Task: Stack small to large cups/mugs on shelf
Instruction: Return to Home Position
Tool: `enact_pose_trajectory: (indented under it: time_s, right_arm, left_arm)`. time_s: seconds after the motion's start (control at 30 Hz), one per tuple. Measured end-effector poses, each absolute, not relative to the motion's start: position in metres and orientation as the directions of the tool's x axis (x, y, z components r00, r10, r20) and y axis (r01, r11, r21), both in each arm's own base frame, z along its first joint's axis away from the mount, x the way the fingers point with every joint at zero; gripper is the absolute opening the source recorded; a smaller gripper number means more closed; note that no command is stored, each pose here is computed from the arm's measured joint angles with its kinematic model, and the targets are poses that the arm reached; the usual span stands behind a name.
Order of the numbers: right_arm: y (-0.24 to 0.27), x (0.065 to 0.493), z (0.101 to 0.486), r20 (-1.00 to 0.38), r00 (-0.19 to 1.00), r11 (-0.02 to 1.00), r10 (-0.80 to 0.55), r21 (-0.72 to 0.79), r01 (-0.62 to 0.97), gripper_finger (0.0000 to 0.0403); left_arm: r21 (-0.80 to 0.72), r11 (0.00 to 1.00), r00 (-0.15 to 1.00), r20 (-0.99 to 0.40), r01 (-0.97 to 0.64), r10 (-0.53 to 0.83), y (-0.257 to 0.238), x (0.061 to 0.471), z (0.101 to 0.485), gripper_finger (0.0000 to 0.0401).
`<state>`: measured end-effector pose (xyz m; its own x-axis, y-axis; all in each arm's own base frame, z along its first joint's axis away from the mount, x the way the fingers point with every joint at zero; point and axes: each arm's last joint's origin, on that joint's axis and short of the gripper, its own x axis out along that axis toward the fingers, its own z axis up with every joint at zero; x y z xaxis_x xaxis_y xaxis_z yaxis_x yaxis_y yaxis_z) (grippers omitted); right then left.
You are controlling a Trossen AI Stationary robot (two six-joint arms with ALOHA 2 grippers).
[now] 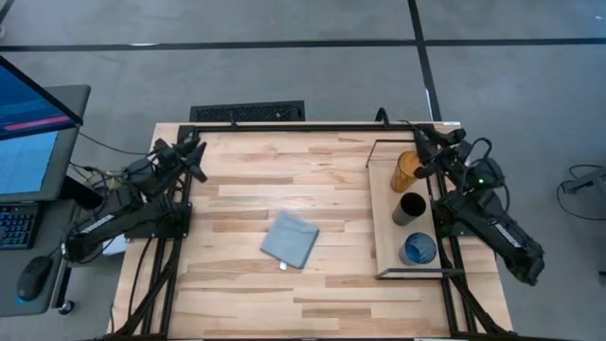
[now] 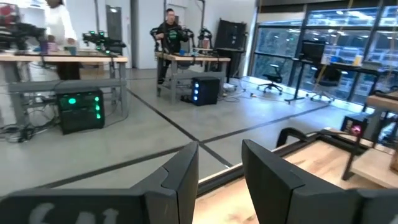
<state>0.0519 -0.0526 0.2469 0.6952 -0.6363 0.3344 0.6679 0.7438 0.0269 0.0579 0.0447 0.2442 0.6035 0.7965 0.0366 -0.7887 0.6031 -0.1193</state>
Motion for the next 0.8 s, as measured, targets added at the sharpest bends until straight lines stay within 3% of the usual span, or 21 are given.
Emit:
enact_pose_trajectory:
  time_s: [0.3, 0.53, 0.8]
  right_arm:
    - [-0.063, 0.053, 0.228, 0.375, 0.527, 0.583, -0.762, 0.046, 0.811, 0.0214]
    - [-0.070, 0.048, 0.219, 0.340, 0.361, 0.395, -0.868, 0.032, 0.918, 0.0214]
    - [-0.077, 0.036, 0.218, 0.331, 0.229, 0.247, -0.916, 0.014, 0.969, 0.0214]
  left_arm:
    - [-0.143, 0.539, 0.538, 0.051, -0.830, 0.841, 0.045, 0.054, 0.237, 0.0114]
    - [-0.081, 0.414, 0.411, 0.050, -0.907, 0.910, 0.046, 0.049, 0.236, 0.0114]
    - [-0.006, 0.312, 0.311, 0.034, -0.950, 0.950, 0.047, 0.046, 0.235, 0.0114]
